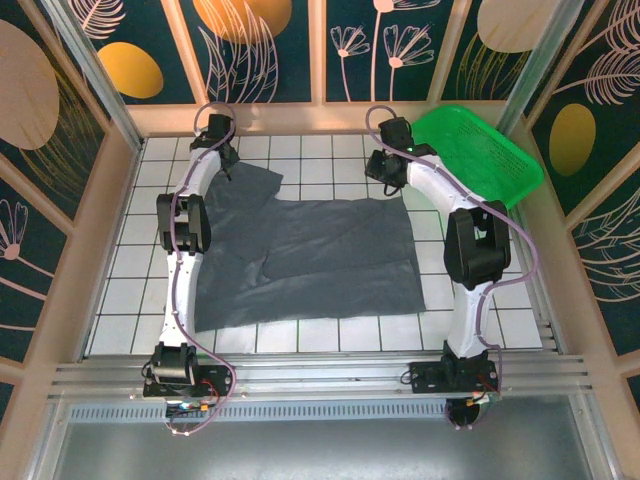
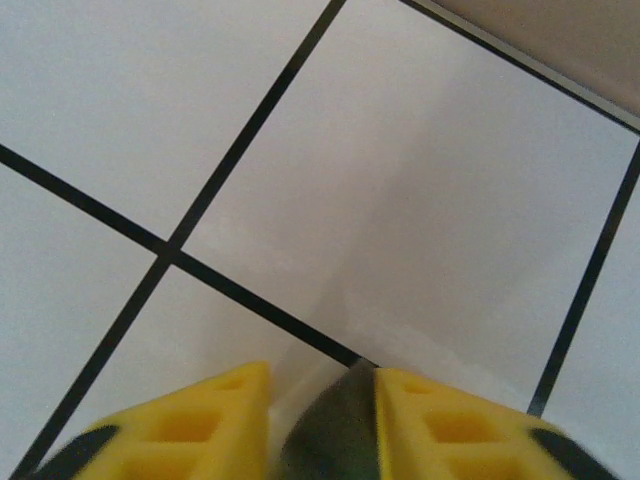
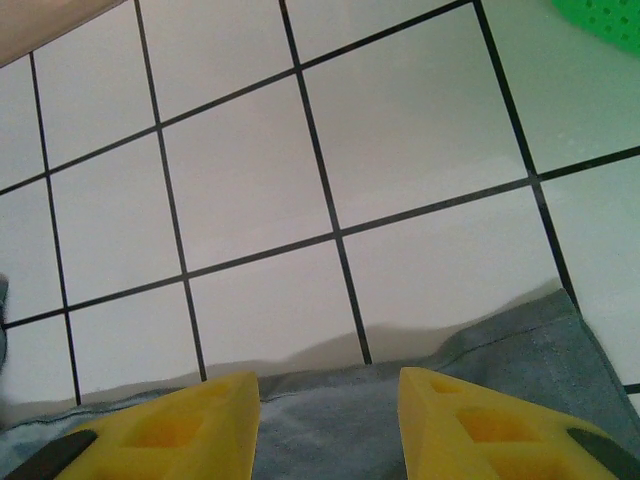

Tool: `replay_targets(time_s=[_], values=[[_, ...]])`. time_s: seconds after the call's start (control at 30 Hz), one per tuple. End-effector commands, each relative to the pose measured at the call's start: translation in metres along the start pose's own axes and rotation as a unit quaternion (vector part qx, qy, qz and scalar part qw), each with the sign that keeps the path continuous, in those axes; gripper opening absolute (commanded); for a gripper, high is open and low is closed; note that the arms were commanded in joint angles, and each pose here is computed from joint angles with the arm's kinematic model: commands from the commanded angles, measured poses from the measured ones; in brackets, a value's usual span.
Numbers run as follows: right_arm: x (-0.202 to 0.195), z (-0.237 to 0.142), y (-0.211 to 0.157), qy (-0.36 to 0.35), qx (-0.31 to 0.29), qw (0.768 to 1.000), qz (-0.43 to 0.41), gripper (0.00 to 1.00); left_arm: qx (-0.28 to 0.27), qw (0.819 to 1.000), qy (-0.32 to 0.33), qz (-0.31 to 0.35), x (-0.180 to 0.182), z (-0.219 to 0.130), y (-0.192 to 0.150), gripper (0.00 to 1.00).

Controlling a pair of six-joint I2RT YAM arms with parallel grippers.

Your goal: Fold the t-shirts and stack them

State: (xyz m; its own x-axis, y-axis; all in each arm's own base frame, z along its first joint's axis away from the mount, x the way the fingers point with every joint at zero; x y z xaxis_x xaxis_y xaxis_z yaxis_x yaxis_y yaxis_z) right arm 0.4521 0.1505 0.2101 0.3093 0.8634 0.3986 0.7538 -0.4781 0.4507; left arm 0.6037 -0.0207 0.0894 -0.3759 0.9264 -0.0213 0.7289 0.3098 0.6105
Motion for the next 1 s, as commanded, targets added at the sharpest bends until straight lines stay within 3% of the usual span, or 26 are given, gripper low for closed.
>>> replay_targets(time_s=[0.0, 0.1, 0.5, 0.7, 0.97], values=[[0.001, -0.001, 0.003, -0.008, -0.013, 1.000, 0.014, 0.41, 0.129, 0.991, -0.022, 0.041, -0.022, 0.012, -0.062, 0.17], [-0.007, 0.004, -0.003, -0.022, -0.019, 0.999, 0.024, 0.40, 0.112, 0.993, -0.024, 0.031, -0.025, 0.002, -0.052, 0.00], [-0.061, 0.051, 0.015, -0.130, -0.055, 0.987, 0.075, 0.38, -0.008, 0.999, -0.031, -0.001, -0.018, -0.085, 0.012, 0.00], [-0.074, 0.082, 0.018, -0.177, -0.032, 0.982, 0.064, 0.38, -0.009, 0.998, -0.058, -0.005, -0.018, -0.099, 0.012, 0.00], [-0.080, 0.094, 0.002, -0.196, -0.007, 0.979, 0.060, 0.38, -0.011, 0.998, -0.062, -0.007, -0.014, -0.111, 0.010, 0.00]])
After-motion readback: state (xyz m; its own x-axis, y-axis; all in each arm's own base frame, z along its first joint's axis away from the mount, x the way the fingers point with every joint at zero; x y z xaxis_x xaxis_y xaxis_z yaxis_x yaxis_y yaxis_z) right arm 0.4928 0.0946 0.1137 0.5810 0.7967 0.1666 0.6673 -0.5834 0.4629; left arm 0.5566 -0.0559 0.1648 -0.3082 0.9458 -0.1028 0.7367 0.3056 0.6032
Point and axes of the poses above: each hand's point on the last joint's axis, 136 mm out from that joint toward the fingers, its own z axis out along the fingers, its own x axis along the line the jaws close on, y = z × x, the point moved 9 cm from there along -z, back along the fingers, and after that the axes turned 11 degrees about z, right-handed, at the moved point
